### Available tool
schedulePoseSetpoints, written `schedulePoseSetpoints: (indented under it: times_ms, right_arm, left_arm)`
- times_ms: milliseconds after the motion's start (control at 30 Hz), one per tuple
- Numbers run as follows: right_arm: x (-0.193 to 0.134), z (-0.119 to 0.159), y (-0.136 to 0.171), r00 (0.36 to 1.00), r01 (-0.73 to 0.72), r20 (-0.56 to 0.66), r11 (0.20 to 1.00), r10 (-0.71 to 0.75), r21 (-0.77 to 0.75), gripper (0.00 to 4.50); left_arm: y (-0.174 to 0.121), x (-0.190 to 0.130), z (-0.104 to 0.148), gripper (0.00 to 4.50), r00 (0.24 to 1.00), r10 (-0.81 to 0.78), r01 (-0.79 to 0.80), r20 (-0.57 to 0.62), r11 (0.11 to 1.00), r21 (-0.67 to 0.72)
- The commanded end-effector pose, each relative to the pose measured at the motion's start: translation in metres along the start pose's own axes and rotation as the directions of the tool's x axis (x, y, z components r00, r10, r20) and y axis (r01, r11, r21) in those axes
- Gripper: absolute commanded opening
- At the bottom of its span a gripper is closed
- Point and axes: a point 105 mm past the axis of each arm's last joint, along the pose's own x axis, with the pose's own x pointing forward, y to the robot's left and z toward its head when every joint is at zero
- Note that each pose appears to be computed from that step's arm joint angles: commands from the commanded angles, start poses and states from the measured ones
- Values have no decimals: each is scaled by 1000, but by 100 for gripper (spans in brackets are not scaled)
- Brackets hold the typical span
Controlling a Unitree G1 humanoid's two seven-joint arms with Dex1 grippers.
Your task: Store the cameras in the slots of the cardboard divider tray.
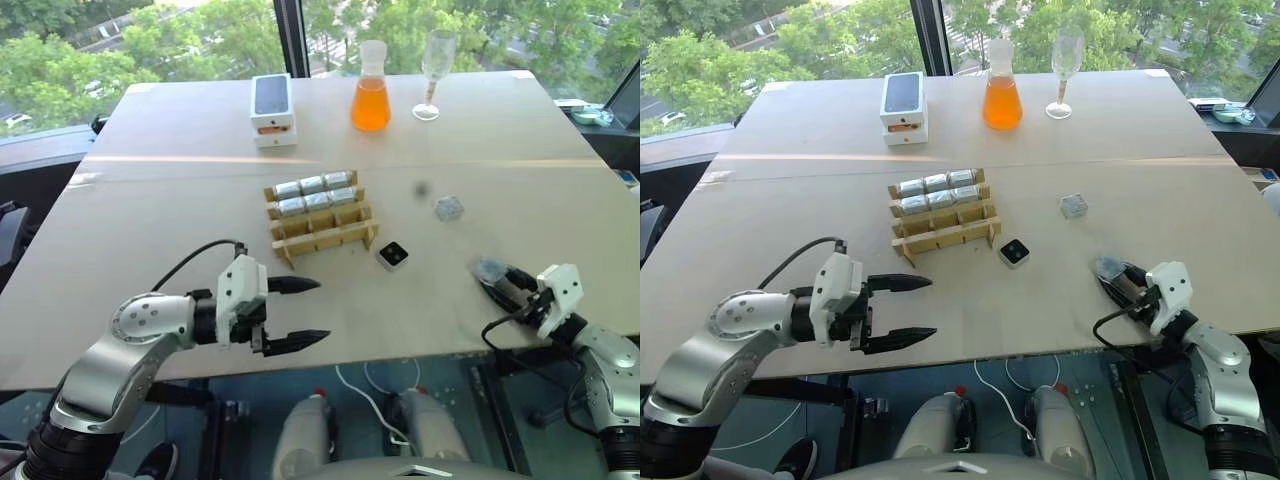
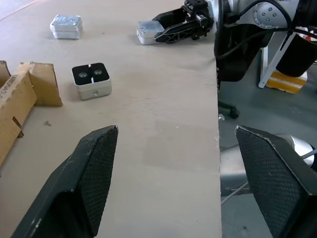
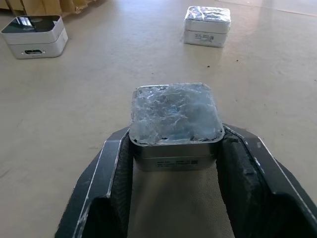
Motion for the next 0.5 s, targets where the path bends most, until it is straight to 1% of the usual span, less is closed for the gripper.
schedulePoseSetpoints:
  times_ms: [33, 100, 133, 167, 267, 333, 400, 467, 500]
  right_arm:
    - [10, 31, 6, 995, -71, 62, 985, 82, -158, 185]
    - [23, 61, 10, 983, -80, 149, 978, 110, -190, 185]
    - [27, 69, 12, 978, -82, 172, 978, 116, -194, 185]
    - [35, 83, 17, 968, -99, 206, 973, 143, -210, 185]
    - [61, 119, 47, 927, -192, 243, 918, 286, -346, 185]
    - [79, 134, 64, 911, -231, 198, 846, 361, -480, 185]
    - [91, 145, 78, 889, -250, 157, 743, 430, -621, 185]
    - [102, 155, 89, 868, -225, 132, 617, 478, -754, 185]
    - [108, 160, 94, 862, -193, 120, 537, 493, -821, 185]
  left_arm:
    - [19, -3, 11, 392, 996, 78, -78, 31, 997, 11]
    - [30, -4, 17, 392, 992, 113, -112, 55, 994, -13]
    - [33, -4, 19, 392, 991, 120, -119, 60, 993, -20]
    - [37, -3, 22, 392, 990, 124, -123, 64, 992, -29]
    - [52, 3, 29, 392, 991, 124, -122, 49, 992, -36]
    - [65, 8, 39, 392, 989, 133, -130, 64, 990, -48]
    - [74, 13, 50, 392, 988, 129, -122, 90, 990, -77]
    - [77, 17, 59, 392, 990, 98, -88, 105, 991, -98]
    - [78, 19, 61, 392, 992, 78, -68, 100, 993, -98]
